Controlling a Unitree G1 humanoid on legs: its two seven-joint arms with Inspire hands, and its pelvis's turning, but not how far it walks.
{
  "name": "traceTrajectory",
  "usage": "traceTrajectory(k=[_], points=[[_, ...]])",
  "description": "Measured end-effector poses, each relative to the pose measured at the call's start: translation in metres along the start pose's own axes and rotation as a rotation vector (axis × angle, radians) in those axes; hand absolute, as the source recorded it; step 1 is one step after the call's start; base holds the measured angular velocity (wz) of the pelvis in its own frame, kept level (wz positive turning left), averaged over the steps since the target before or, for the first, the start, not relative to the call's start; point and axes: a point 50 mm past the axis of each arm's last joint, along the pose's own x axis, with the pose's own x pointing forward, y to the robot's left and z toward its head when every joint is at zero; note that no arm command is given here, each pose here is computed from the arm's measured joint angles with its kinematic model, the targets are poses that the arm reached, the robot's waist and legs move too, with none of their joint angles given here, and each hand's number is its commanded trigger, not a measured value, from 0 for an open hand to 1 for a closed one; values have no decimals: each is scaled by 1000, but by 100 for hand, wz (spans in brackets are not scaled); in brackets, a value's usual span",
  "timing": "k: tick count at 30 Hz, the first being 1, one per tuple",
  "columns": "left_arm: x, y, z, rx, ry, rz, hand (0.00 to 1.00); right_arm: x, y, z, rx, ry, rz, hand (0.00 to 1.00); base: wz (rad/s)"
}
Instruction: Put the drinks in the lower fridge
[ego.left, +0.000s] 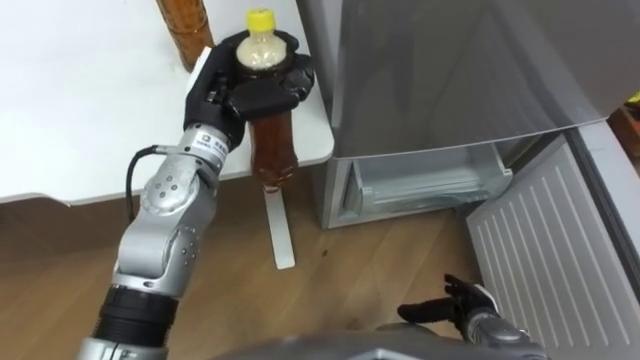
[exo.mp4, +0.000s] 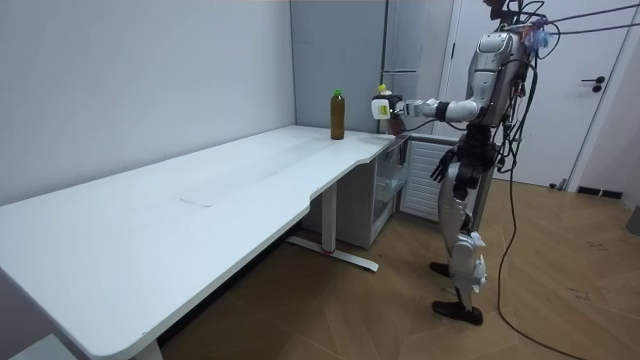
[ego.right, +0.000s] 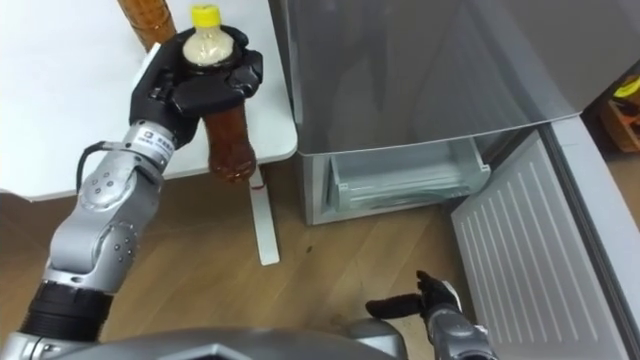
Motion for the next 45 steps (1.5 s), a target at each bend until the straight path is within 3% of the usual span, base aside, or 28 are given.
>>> traceTrajectory(k=[10,24,37,45], points=[[-15,2,-18,-19,65,-19,100,-2,20,30,-189,-137,122,0,0],[-32,9,-27,-13,65,-38,100,-21,49,86,-298,-406,355,0,2],[-40,11,-39,0,112,-78,100,-48,60,109,-281,-561,629,0,6],[-49,4,-55,76,188,-120,100,-62,71,119,-235,-623,803,0,1]])
